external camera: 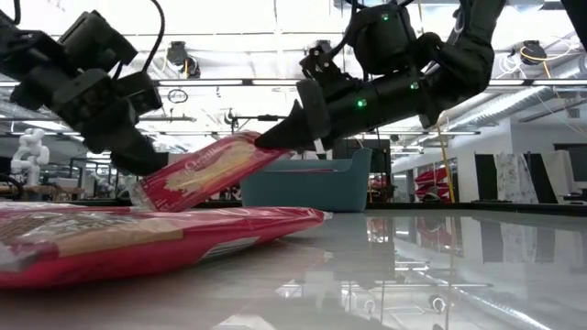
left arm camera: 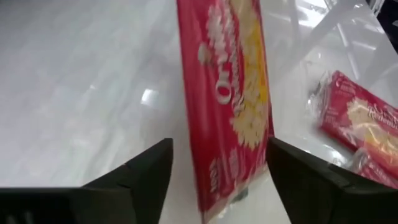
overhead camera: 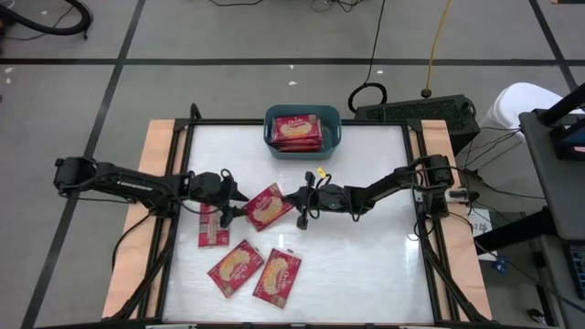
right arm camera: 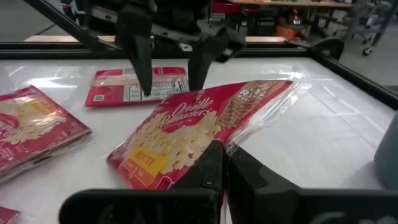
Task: Sort popcorn bags into baskets
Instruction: Put the red popcorn bag into the green bin
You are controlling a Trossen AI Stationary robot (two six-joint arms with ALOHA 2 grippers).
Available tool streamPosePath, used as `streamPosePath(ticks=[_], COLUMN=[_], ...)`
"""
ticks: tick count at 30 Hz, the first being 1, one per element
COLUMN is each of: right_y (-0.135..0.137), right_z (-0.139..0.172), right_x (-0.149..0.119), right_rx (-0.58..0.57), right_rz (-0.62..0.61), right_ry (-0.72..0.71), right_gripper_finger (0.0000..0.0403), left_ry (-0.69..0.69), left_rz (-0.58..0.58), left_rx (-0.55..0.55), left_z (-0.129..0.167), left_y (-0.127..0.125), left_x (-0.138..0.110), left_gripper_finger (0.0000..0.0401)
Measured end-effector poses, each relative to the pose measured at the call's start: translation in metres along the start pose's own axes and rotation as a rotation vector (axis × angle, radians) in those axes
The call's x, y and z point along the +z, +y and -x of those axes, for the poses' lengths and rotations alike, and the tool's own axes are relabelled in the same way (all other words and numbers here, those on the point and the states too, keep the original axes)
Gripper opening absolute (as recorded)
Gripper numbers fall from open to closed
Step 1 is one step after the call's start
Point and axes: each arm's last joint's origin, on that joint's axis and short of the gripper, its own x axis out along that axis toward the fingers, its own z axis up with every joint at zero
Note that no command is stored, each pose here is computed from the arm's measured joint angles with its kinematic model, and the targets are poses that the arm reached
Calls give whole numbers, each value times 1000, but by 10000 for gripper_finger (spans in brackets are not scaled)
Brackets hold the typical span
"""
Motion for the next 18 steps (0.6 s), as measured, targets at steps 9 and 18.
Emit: streamPosePath(ticks=[9,18], right_y=[0,0], right_z=[0,0], right_x=[2,3], right_rx=[-27,-35], right_rz=[80,92], right_ry=[-18,-23], right_gripper_finger=[0,0], left_ry=[-29,-101], left_rz=[-42,-97], left_rx=[-56,-59], left_z=[0,0], left_y=[1,-2], left_x=[-12,-5], left_gripper_finger=[203,21])
